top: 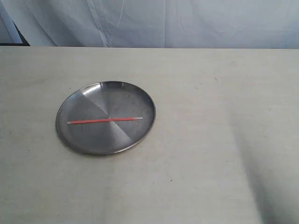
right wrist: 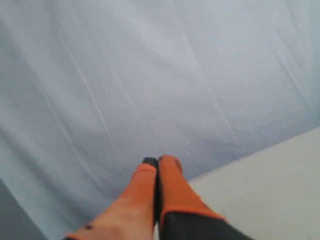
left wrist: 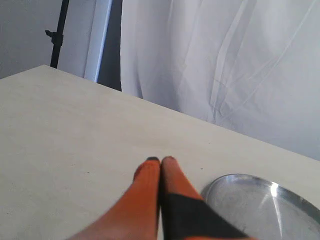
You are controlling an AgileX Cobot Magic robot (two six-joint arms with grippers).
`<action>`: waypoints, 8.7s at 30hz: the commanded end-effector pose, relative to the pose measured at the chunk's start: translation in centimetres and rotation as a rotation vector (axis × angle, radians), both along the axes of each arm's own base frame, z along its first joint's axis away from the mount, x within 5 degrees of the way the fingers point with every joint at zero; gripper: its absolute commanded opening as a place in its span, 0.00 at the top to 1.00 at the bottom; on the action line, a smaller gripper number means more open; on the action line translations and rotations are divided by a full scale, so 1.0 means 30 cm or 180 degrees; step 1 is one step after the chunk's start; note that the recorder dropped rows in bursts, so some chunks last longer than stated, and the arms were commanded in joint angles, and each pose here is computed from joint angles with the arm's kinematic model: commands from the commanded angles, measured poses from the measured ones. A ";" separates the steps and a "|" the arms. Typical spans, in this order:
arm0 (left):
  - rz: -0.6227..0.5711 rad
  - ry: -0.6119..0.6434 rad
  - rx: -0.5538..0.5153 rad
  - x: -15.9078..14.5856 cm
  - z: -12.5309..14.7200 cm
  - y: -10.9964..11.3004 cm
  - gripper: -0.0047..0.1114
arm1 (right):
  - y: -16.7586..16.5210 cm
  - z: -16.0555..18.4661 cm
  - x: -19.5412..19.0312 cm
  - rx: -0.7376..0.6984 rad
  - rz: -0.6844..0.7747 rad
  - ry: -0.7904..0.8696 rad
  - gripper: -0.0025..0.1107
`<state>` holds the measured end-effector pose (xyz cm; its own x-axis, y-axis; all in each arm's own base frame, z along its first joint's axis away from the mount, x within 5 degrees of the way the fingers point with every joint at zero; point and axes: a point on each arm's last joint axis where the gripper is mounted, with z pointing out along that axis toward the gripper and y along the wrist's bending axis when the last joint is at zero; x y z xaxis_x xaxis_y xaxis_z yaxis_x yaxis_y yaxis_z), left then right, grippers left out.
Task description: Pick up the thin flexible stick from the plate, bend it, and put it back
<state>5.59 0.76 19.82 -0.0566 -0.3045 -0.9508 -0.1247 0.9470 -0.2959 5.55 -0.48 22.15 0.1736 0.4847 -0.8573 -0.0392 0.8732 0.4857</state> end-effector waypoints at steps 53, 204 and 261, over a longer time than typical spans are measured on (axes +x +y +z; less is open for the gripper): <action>-0.0005 -0.0026 0.0002 -0.001 -0.002 -0.001 0.96 | 0.862 -0.259 1.149 -0.4392 0.3735 0.2990 0.59; -0.0003 -0.0020 0.0001 -0.001 -0.002 0.000 0.96 | 0.999 -0.496 0.988 -0.3888 0.3420 0.4415 0.57; -0.0007 -0.0032 0.0002 -0.001 -0.001 -0.001 0.96 | 0.748 0.054 0.660 -0.3334 0.3276 0.3457 0.98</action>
<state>5.59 0.76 19.82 -0.0566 -0.3045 -0.9508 -0.1247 0.9470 -0.2959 27.47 23.69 22.47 -0.5990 -0.7403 -0.3052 -0.7721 0.6350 -0.0246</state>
